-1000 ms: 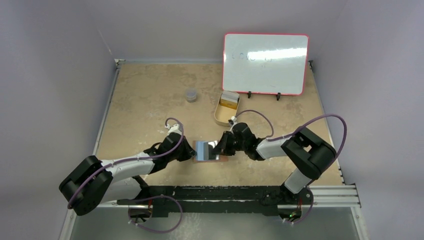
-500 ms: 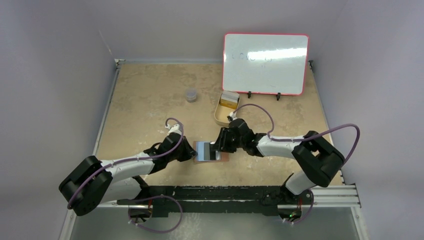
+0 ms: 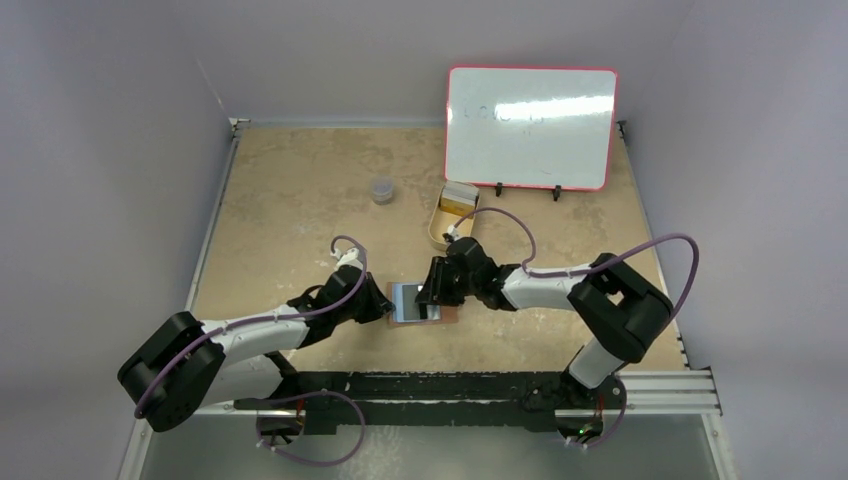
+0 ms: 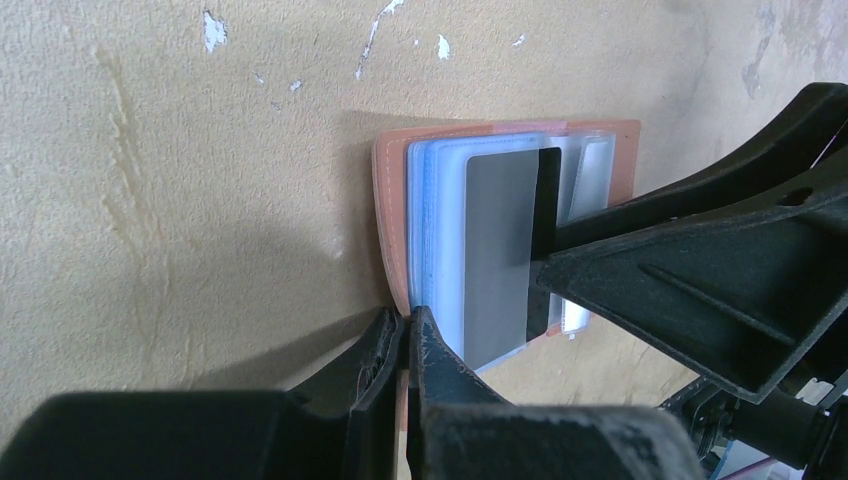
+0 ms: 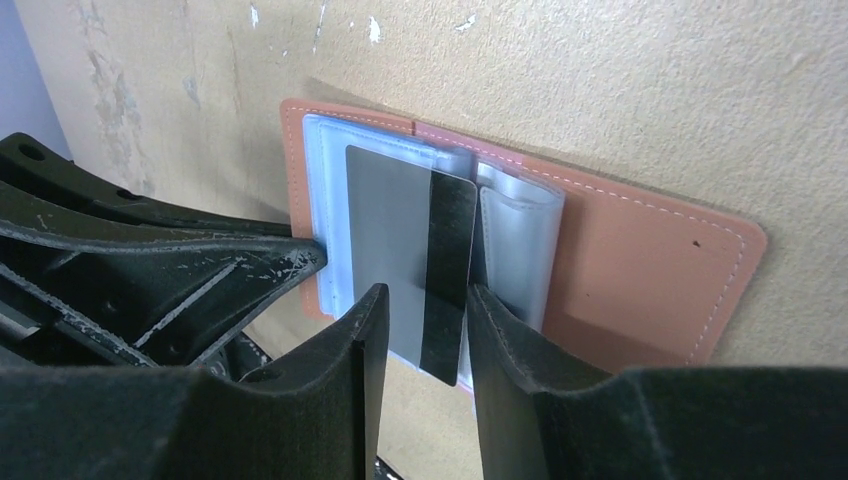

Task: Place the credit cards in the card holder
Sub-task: Insert the credit card into the card holder.

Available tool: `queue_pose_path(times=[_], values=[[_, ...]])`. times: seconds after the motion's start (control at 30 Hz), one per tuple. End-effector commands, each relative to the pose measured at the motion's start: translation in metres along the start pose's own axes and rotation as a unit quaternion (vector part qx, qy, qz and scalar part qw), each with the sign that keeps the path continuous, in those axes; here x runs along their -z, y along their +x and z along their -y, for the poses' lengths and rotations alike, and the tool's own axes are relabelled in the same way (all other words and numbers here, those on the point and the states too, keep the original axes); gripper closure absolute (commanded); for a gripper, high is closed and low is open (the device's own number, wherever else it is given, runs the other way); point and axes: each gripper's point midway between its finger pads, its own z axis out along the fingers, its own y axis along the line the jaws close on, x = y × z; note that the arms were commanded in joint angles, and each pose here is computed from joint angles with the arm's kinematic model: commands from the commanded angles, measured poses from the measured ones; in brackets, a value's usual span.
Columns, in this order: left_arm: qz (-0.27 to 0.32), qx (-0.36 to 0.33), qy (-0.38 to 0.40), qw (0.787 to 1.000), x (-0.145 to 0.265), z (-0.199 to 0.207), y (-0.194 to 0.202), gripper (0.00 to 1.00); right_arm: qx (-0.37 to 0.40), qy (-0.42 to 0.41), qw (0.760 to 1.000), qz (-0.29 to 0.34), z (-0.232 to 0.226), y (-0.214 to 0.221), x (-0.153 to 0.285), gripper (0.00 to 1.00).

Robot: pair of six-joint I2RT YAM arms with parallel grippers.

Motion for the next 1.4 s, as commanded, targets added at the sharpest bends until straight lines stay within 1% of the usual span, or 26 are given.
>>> queue_pose_path(times=[0.0,0.3,0.43,0.57,0.6,0.7,0.8,0.97,1.07,1.13,1.37], values=[[0.000,0.002,0.024,1.000,0.000,0.010,0.000,1.00,0.022,-0.015,1.000,0.008,-0.015,-0.009,-0.004,0.64],[0.000,0.002,0.030,1.000,0.001,0.014,-0.002,1.00,0.031,-0.035,0.999,-0.002,-0.028,-0.003,-0.008,0.71],[0.001,0.003,0.034,0.999,0.002,0.017,-0.003,1.00,0.024,-0.030,0.999,-0.007,-0.024,0.000,-0.008,0.74],[0.003,0.006,0.039,0.999,0.003,0.020,-0.004,1.00,0.002,-0.056,0.998,-0.018,-0.029,0.008,-0.005,0.78],[0.003,0.006,0.039,0.999,0.003,0.020,-0.004,1.00,-0.004,-0.059,0.998,-0.020,-0.029,0.010,-0.007,0.78],[0.004,0.007,0.040,0.999,0.004,0.021,-0.005,1.00,-0.006,-0.041,0.999,-0.027,-0.021,0.013,-0.007,0.74],[0.003,0.007,0.037,0.999,0.005,0.019,-0.004,1.00,-0.010,-0.026,0.999,-0.028,-0.016,0.016,0.001,0.72],[0.006,0.007,0.037,0.999,0.006,0.018,-0.004,1.00,-0.004,0.009,1.000,0.013,-0.009,0.000,0.010,0.71],[0.005,0.008,0.039,0.999,0.005,0.019,-0.004,1.00,-0.008,0.011,1.000,0.014,-0.007,0.000,0.010,0.69],[0.004,0.008,0.039,0.999,0.005,0.019,-0.004,1.00,-0.009,0.010,1.000,0.013,-0.008,0.001,0.009,0.69],[0.005,0.009,0.039,0.999,0.006,0.019,-0.004,1.00,-0.005,0.009,1.000,0.009,-0.010,0.001,0.006,0.76]])
